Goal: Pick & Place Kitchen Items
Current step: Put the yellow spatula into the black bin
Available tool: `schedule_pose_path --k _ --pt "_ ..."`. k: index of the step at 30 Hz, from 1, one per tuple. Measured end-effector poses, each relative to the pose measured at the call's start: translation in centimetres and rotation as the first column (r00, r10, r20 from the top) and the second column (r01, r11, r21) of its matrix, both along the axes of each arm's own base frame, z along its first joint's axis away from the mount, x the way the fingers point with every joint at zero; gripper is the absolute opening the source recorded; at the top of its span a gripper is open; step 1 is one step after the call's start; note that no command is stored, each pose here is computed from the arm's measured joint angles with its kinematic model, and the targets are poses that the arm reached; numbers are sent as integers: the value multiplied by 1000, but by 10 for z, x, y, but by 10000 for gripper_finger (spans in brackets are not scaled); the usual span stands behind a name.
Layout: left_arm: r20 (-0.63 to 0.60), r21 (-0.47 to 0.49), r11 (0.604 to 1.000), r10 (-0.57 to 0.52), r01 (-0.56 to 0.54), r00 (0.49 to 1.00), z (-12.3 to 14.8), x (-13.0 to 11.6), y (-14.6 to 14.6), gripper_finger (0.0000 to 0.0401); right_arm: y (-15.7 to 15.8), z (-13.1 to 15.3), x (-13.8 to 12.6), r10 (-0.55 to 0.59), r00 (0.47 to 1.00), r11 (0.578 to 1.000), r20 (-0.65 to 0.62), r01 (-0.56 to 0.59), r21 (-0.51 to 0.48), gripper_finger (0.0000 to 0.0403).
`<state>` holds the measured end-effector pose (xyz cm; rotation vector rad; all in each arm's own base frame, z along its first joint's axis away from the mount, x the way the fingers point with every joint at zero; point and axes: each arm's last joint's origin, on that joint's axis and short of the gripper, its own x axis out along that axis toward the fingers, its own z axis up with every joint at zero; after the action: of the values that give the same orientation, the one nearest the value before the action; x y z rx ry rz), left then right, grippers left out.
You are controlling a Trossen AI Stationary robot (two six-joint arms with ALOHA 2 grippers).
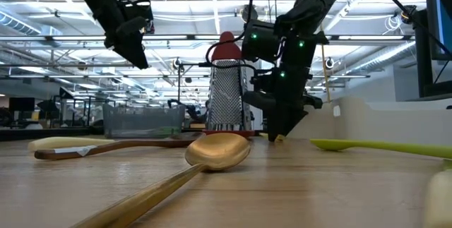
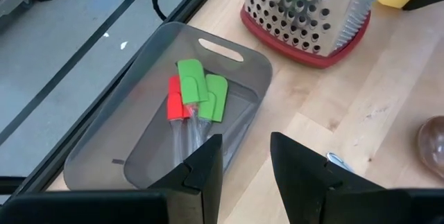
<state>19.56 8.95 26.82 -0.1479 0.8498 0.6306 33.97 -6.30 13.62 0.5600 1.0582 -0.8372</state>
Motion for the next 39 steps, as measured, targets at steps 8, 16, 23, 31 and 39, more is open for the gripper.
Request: schedule_pose_path --k 8,16,23,31,39 --pt "-3 -2 994 -107 107 994 0 8 -21 127 28 29 3 111 989 994 102 -109 -25 94" --pt "109 34 976 -219 217 970 20 -4 -49 127 54 64 10 299 913 953 278 -270 -139 100" --pt "308 156 956 -286 249 907 39 -40 -67 127 71 93 6 388 863 906 322 -293 -306 98" --pt "538 201 947 -320 250 780 -25 -48 -76 127 83 108 22 517 751 826 410 -312 -469 99" --pt "674 200 913 -391 356 626 -73 -44 -84 127 85 105 43 652 540 756 532 -420 -502 101"
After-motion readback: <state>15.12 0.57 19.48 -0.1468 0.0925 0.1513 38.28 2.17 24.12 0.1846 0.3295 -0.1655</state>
